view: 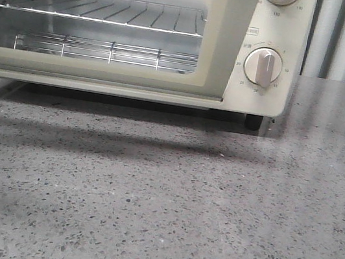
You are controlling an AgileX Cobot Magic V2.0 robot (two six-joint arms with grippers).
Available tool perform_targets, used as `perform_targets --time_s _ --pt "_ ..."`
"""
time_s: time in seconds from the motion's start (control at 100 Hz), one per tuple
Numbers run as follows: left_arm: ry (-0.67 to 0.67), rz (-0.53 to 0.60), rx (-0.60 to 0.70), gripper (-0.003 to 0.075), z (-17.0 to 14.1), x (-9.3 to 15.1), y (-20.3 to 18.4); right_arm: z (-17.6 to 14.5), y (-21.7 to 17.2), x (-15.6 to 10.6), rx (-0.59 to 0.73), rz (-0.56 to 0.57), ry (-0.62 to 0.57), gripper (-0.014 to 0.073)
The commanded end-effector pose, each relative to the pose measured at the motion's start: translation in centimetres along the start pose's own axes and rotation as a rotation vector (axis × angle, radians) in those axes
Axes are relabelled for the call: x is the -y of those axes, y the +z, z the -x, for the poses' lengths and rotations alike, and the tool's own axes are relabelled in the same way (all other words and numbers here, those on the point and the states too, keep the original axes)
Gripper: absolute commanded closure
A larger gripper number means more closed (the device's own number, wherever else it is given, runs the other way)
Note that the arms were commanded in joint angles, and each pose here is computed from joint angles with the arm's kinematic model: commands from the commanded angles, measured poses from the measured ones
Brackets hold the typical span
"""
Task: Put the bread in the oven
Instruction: 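Pull the oven door handle down with the left gripper to open it, then lower the right gripper over the bread roll on the blue plate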
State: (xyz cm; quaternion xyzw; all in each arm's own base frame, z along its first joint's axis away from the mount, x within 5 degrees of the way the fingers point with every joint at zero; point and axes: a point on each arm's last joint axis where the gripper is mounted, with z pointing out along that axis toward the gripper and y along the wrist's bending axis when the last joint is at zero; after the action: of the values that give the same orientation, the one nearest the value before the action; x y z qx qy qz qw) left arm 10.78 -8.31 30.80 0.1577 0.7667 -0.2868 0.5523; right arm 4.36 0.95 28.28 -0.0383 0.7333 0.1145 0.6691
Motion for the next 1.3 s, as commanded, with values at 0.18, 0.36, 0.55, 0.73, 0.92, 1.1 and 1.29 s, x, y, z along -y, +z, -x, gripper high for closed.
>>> perform_targets --time_s 0.18,0.36,0.55,0.73,0.92,1.1,1.29 --pt "0.0 -0.09 0.257 0.0741 2.2 1.2 -6.2 1.7 0.0 -0.2 0.09 0.006 -0.038 0.0671" --pt "0.097 -0.093 0.388 0.0741 3.1 1.5 -9.2 1.9 1.1 -0.1 0.028 -0.008 -0.061 0.0671" --pt "0.195 -0.062 0.433 0.0741 4.1 1.7 -10.3 4.3 3.1 0.3 -0.107 -0.095 -0.241 0.0643" --pt "0.216 -0.053 0.436 0.0741 4.1 1.7 -10.4 6.2 6.1 0.6 -0.292 -0.152 -0.275 0.0451" --pt "0.216 -0.053 0.437 0.0741 4.1 1.7 -10.4 6.4 9.3 1.0 -0.512 -0.226 -0.185 0.0314" --pt "0.216 -0.053 0.437 0.0741 4.1 1.7 -10.4 6.7 11.8 1.3 -0.674 -0.279 -0.182 0.0314" --pt "0.216 -0.053 0.434 0.0741 4.1 1.7 -10.4 7.4 13.5 3.1 -0.711 -0.376 -0.162 0.0314"
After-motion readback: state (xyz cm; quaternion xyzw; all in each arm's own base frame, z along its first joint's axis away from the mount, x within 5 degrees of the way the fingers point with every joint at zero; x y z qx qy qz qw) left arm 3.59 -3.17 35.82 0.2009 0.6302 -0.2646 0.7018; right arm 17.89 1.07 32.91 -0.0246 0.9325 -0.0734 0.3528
